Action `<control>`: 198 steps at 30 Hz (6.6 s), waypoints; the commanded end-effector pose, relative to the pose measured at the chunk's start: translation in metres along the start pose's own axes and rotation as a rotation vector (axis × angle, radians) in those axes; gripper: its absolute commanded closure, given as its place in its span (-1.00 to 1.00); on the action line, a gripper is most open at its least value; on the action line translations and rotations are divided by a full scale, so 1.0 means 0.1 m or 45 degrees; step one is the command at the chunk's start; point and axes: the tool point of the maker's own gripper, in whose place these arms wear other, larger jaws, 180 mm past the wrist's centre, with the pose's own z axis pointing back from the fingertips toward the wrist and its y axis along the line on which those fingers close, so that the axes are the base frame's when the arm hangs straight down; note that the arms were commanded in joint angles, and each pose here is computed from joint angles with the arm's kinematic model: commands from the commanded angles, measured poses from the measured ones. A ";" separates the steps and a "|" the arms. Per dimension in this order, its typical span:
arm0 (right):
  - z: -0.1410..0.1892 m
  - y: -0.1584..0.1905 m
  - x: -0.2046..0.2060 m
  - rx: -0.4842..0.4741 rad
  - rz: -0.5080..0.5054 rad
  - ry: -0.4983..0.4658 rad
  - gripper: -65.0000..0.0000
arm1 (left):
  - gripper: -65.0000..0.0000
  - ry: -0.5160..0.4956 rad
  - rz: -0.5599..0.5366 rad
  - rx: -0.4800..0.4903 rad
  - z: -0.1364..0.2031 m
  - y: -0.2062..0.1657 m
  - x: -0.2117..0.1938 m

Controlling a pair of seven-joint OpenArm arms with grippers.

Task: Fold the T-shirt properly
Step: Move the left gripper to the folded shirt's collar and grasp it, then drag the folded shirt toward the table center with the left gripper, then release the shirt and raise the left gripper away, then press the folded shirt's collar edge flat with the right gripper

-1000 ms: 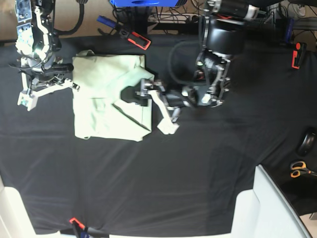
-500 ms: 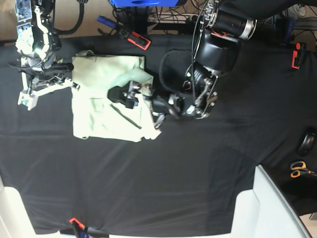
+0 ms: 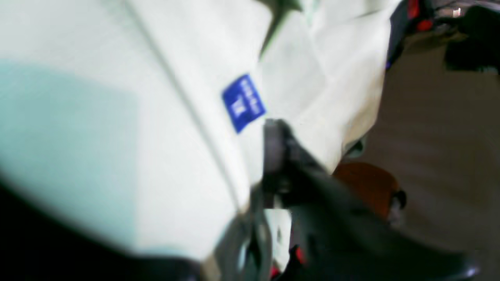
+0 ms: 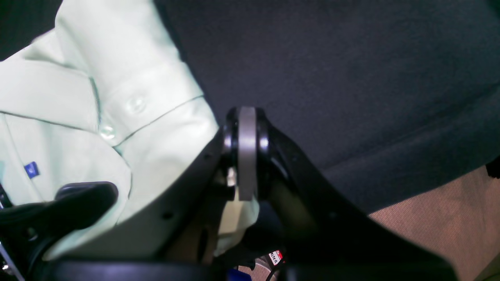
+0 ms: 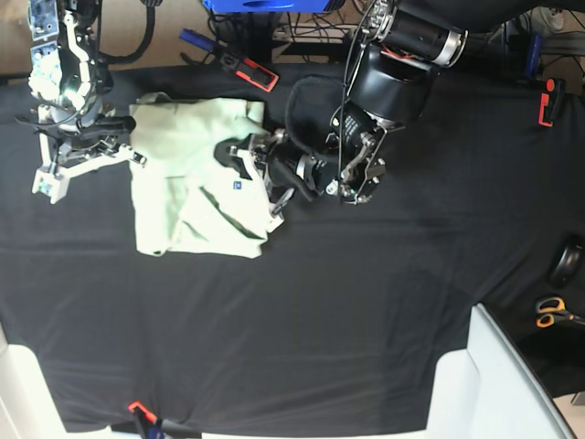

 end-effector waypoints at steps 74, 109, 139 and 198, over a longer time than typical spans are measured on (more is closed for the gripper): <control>0.01 0.01 0.15 0.005 0.008 -0.063 1.00 | 1.00 0.731 -1.008 1.041 0.87 0.78 1.12; 0.02 0.02 0.12 0.009 0.007 -0.056 1.00 | 1.00 0.528 -0.912 1.015 0.97 0.67 1.42; 0.02 0.02 0.11 0.009 0.007 -0.052 1.00 | -1.00 0.539 -1.124 1.215 1.28 0.50 1.99; -0.32 1.80 0.04 0.903 0.502 -0.215 1.00 | 1.00 0.047 -0.635 1.936 4.26 1.49 -0.81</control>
